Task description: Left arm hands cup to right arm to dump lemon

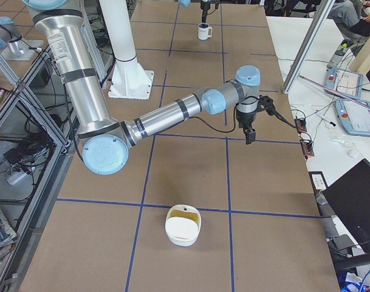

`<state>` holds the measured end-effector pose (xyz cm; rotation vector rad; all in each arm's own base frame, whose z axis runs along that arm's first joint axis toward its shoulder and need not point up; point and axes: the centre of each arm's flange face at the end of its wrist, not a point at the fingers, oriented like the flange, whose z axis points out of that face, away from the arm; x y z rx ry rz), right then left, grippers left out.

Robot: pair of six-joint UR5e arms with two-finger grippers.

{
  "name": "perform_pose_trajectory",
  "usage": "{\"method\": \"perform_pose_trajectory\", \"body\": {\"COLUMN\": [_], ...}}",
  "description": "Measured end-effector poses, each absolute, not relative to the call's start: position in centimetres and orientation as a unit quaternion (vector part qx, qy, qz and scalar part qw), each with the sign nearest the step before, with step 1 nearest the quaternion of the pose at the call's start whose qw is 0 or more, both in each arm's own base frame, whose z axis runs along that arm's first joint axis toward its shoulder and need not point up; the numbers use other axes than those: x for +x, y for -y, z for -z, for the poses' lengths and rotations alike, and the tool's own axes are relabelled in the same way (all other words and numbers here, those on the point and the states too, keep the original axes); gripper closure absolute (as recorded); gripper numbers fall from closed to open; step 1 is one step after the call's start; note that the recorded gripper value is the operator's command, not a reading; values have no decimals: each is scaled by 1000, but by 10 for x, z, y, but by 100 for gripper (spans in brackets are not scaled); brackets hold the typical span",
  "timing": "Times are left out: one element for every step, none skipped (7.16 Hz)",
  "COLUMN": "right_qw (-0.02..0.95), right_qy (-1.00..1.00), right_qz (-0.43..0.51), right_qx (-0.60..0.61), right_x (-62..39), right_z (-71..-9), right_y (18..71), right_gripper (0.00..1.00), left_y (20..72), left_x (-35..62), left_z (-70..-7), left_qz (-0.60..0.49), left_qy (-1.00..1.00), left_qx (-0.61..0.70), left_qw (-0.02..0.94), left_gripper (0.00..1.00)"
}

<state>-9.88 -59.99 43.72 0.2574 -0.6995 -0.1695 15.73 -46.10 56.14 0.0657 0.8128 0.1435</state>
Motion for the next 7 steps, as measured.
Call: {"method": "perform_pose_trajectory", "body": {"right_qw": [930,931,928,924,921,922,924], "right_qy": [335,330,339,359,372,374,374], "right_qz": [94,109,114,104,90,77,66], "right_qx": [120,114,103,86,72,58,46], "right_x": [-90,-73,-49,-20,1,14,22], "right_z": [-456,-480,-501,-520,-535,-552,-567], "right_y": [592,582,569,552,530,509,493], "right_gripper": [0,0,0,0,0,0,0], "left_y": [466,471,472,469,464,457,450], "left_x": [125,85,45,9,-17,-33,-42], "left_z": [-567,-577,-586,-595,-598,-597,-600], "left_qz": [-86,-103,-109,-103,-92,-83,-81], "left_qy": [-391,-379,-369,-365,-368,-374,-376], "left_qx": [43,50,49,39,26,15,11], "left_qw": [915,918,922,925,925,924,923], "left_gripper": [0,0,0,0,0,0,0]}}
